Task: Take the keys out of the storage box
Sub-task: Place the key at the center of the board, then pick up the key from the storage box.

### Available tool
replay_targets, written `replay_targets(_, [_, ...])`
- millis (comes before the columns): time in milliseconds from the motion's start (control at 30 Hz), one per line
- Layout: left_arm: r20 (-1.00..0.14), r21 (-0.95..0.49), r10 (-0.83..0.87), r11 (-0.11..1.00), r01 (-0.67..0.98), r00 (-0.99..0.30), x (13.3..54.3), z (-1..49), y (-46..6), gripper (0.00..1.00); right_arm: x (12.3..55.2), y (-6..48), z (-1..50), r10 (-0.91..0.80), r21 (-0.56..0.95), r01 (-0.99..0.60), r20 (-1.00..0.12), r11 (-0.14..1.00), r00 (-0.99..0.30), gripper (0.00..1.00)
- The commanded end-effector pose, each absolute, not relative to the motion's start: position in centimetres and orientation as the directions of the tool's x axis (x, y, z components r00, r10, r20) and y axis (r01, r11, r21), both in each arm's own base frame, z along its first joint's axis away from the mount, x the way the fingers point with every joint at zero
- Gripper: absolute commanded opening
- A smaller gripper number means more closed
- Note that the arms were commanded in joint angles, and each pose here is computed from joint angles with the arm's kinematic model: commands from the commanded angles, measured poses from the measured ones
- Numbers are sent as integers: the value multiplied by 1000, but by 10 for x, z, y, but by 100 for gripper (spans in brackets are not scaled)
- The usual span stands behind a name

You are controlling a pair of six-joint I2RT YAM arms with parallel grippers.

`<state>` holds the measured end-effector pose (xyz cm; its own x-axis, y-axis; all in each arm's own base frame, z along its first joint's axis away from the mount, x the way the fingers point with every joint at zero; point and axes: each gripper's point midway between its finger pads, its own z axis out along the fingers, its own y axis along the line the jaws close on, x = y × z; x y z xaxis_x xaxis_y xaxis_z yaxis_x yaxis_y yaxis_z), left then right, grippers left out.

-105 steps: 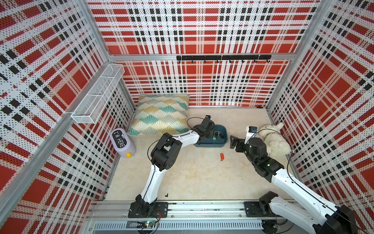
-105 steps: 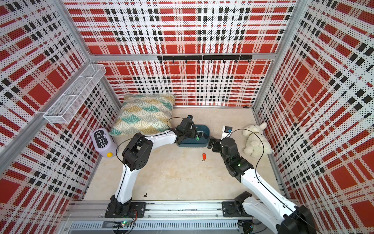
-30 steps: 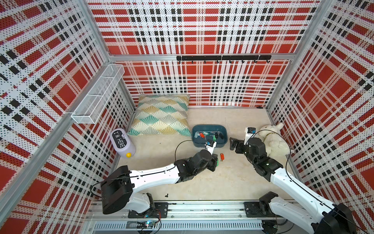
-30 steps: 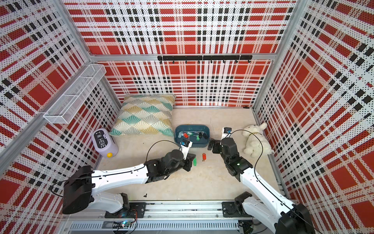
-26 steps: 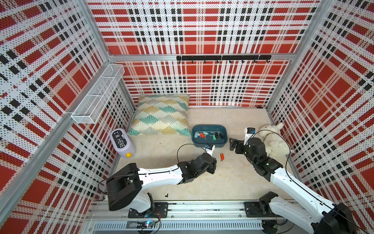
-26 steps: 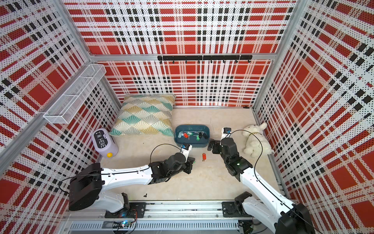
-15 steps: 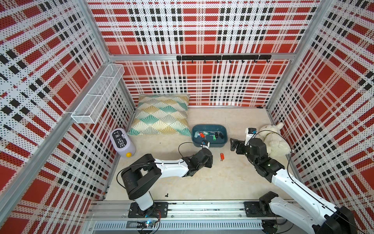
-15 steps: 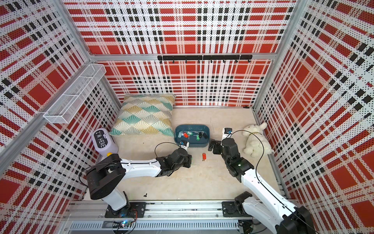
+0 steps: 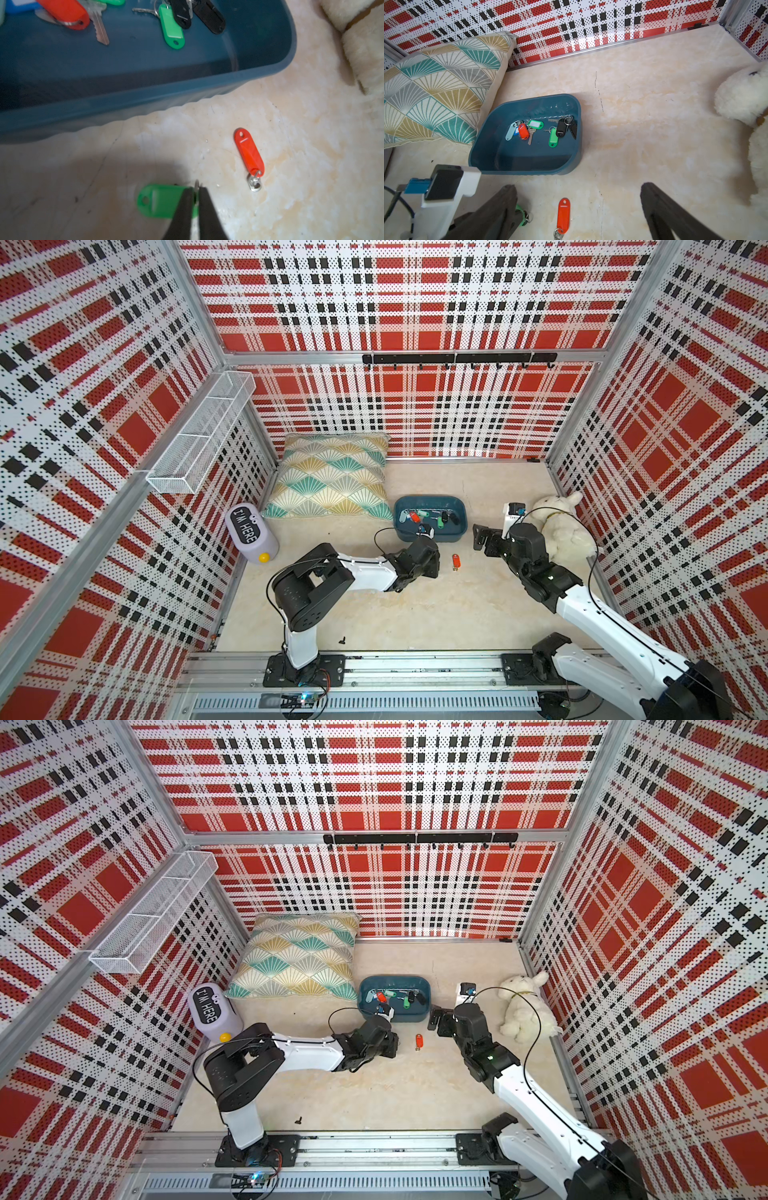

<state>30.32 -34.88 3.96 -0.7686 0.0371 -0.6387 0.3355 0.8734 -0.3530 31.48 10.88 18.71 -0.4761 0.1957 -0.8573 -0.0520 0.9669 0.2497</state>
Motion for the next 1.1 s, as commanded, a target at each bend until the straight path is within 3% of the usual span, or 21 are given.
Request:
replay_targets(0, [-673,-365,19,861,355,-739,315,65,-351,39,320,113,195,180,243,-75,-863,967,-473,100])
replay_targets(133, [-727,-362,-13,857,366,-687,329,104,-337,60,330,135,202,169,277,-153,-853,949,-494,100])
replay_targets(167, [-741,-364,-25,855,369,-671,332,115,-333,93,334,141,203,168,284,-163,-848,945,-503,100])
replay_targets(200, [-757,-367,-41,853,371,-653,337,127,-328,99,339,148,201,164,292,-175,-840,940,-518,100])
replay_targets(333, [-822,-404,-152,835,374,-549,355,184,-295,99,362,177,188,125,275,-183,-811,944,-572,93])
replay_targets(500, [-870,-434,-281,827,357,-406,377,229,-235,99,399,193,160,163,271,-80,-762,959,-627,84])
replay_targets(833, [-893,-387,-273,871,303,-357,409,224,-181,99,463,214,109,206,226,58,-710,972,-673,58])
replay_targets(1067, [-898,-362,-246,884,294,-365,414,213,-166,99,486,205,90,218,142,167,-709,976,-671,56])
